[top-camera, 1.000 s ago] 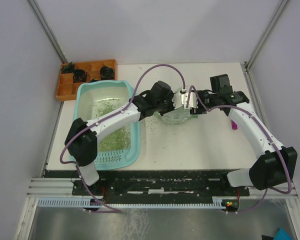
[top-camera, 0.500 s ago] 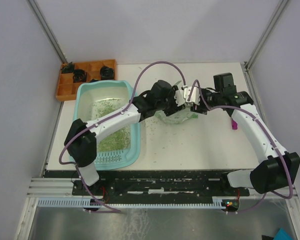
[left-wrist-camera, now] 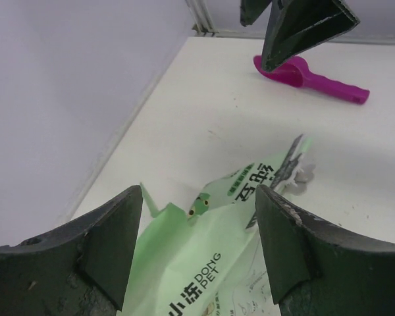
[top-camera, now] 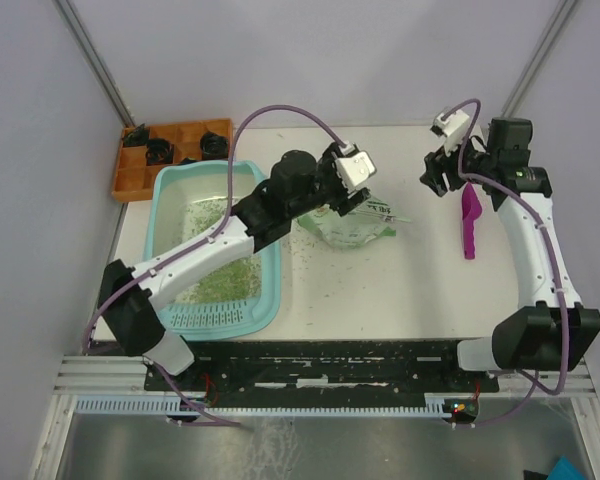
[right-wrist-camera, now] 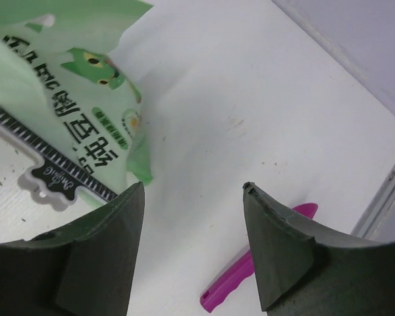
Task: Fill the litter box with clean litter
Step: Reset both arms
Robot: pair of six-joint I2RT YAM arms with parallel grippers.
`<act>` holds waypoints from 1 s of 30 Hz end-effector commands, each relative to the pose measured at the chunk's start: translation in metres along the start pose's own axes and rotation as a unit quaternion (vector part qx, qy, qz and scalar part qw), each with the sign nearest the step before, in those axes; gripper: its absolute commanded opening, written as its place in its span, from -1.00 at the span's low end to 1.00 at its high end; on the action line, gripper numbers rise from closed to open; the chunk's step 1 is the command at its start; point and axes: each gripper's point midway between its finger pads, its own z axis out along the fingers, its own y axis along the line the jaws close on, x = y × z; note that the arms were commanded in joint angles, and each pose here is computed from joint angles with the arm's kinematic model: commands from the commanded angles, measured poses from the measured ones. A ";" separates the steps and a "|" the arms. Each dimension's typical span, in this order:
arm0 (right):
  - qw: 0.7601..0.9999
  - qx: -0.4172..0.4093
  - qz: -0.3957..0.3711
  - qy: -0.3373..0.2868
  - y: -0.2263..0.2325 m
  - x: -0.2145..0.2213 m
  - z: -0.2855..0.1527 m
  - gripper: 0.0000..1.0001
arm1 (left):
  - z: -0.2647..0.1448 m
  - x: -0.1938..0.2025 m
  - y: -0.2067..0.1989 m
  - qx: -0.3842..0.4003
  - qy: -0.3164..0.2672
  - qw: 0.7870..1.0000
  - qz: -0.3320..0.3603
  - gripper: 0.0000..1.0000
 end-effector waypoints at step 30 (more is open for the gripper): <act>0.916 0.131 0.378 0.013 -0.142 0.009 0.053 0.79 | -0.151 0.047 0.229 -0.396 -0.032 0.875 -0.277 0.58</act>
